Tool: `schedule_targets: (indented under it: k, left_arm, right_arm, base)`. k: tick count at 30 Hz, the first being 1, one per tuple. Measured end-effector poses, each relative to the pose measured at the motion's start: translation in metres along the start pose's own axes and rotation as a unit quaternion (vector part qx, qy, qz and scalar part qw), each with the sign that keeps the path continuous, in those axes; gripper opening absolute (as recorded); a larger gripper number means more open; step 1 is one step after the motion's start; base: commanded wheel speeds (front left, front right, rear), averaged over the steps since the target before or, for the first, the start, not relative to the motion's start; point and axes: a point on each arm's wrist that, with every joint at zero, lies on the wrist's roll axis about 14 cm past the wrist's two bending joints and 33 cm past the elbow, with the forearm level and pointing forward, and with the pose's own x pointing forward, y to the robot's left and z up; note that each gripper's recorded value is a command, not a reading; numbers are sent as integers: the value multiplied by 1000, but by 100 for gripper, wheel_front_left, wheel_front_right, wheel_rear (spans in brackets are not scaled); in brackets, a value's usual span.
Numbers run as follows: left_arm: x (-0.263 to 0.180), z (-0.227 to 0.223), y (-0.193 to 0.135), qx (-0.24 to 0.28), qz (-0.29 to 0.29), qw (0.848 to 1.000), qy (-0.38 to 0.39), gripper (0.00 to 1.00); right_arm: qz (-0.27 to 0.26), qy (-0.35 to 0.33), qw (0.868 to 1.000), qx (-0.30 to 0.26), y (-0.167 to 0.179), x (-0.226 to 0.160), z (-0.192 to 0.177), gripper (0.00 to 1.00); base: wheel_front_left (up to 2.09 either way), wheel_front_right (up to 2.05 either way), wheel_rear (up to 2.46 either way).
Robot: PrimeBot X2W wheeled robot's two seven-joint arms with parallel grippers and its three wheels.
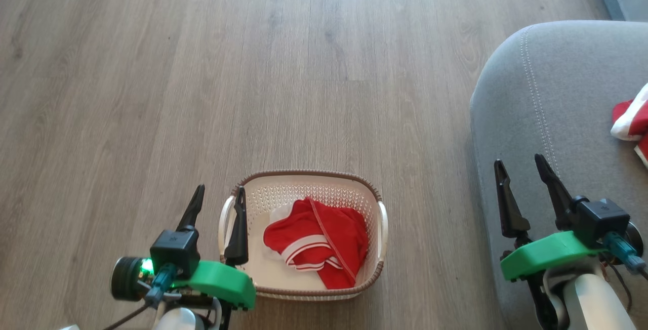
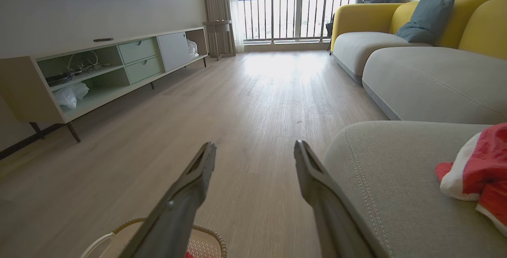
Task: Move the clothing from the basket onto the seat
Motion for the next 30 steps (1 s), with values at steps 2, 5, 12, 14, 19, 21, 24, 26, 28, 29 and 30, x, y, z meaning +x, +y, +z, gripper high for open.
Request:
schedule_targets:
  k: [2,5,12,14,19,21,24,26,28,29,30]
  left_arm:
    - [0,2,0,1,-1,1000,-3,100]
    - [0,3,-1,1,-2,1000,-5,100]
    - [0,3,-1,0,-2,1000,-5,100]
    - [0,2,-2,0,-3,1000,-4,100]
    - [0,-7,-10,-3,-21,1000,11,100]
    - [1,-17,-13,-9,-26,999,27,100]
    - [3,-42,-18,-12,-38,997,65,100]
    - [5,-65,-23,-10,-49,994,101,100]
    - [9,-84,-27,-13,-55,990,129,100]
    - [12,-93,-28,-11,-60,988,143,100]
    - [16,-102,-31,-8,-65,986,155,100]
  right_arm:
    - [-1,0,1000,1,0,0,0,100]
    - [-1,-1,1000,5,1,1,0,100]
    - [-2,0,1000,6,2,2,-1,100]
    - [-2,1,1000,6,2,2,-2,100]
    - [-7,12,1000,5,-2,2,-10,100]
    - [-17,29,999,2,-9,0,-21,100]
    - [-36,54,998,-2,-23,-1,-37,100]
    - [-51,66,997,-4,-33,0,-46,100]
    - [-58,73,996,-9,-40,7,-52,100]
    - [-60,74,995,-10,-43,11,-54,100]
    - [-63,75,995,-10,-46,16,-56,100]
  base:
    - [0,0,0]
    - [0,0,0]
    - [0,0,0]
    - [0,0,0]
    - [0,0,0]
    - [0,0,0]
    - [0,0,0]
    - [0,0,0]
    - [0,0,0]
    - [0,0,0]
    - [0,0,0]
